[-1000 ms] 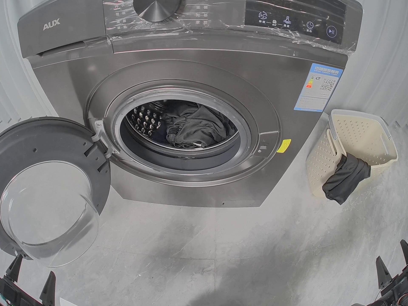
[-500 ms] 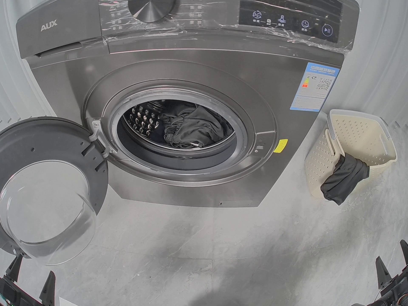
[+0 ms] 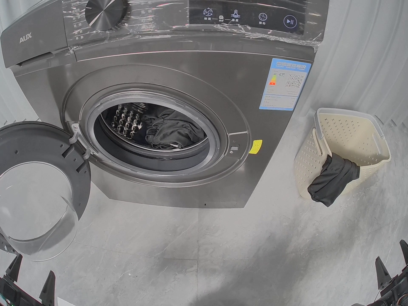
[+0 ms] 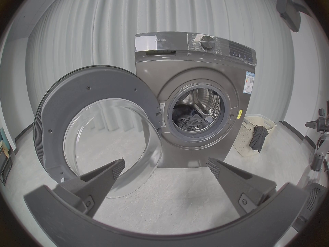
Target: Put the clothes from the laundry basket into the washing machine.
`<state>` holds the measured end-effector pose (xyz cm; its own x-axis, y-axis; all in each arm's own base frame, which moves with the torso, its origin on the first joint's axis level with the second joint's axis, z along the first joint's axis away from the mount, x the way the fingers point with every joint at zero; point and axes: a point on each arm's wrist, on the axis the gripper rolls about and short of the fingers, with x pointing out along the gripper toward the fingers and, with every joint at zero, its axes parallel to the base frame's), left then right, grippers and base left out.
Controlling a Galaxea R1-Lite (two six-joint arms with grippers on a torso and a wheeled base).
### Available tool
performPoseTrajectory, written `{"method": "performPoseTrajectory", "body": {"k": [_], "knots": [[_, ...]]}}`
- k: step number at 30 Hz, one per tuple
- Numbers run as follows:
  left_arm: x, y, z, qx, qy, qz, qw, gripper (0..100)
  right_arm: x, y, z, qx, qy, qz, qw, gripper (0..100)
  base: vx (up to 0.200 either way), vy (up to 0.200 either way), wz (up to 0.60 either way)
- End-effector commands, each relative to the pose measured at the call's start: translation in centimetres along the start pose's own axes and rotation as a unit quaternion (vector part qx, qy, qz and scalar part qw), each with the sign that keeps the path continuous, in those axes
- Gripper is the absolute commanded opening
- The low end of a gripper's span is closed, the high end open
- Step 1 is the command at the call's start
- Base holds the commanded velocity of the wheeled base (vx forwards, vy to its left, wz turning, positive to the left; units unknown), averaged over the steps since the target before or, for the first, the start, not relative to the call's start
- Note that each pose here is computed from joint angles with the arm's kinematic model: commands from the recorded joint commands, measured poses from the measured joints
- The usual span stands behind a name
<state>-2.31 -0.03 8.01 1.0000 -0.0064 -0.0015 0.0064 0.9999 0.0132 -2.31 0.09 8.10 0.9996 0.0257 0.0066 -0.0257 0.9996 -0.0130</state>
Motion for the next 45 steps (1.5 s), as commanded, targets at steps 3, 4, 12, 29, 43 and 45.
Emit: {"method": "performPoseTrajectory", "body": {"k": [3,4,12,29,43,45], "knots": [[0.05,0.0,-0.47,0.0,0.004,0.0,1.0,100,0.08,0.0,-0.5,0.0,0.006,0.0,1.0,100,0.0,-0.2,0.0],[0.05,-0.01,-0.47,0.0,0.004,-0.001,1.0,100,0.08,0.0,-0.5,0.0,0.006,0.0,1.0,100,0.0,-0.2,0.0],[0.05,0.0,-0.47,0.0,0.004,0.0,1.0,100,0.08,0.01,-0.5,0.0,0.006,-0.001,1.0,100,0.0,-0.2,0.0],[0.05,0.0,-0.49,0.0,0.005,-0.001,1.0,100,0.08,0.0,-0.5,0.0,0.006,0.0,1.0,100,0.0,-0.094,0.0],[0.05,0.0,-0.47,0.0,0.004,-0.001,1.0,100,0.08,0.01,-0.5,0.0,0.006,0.002,1.0,100,0.0,-0.129,0.0],[0.05,0.0,-0.47,0.0,0.004,-0.001,1.0,100,0.08,0.01,-0.5,0.0,0.006,0.001,1.0,100,0.0,0.0,-0.3]]}}
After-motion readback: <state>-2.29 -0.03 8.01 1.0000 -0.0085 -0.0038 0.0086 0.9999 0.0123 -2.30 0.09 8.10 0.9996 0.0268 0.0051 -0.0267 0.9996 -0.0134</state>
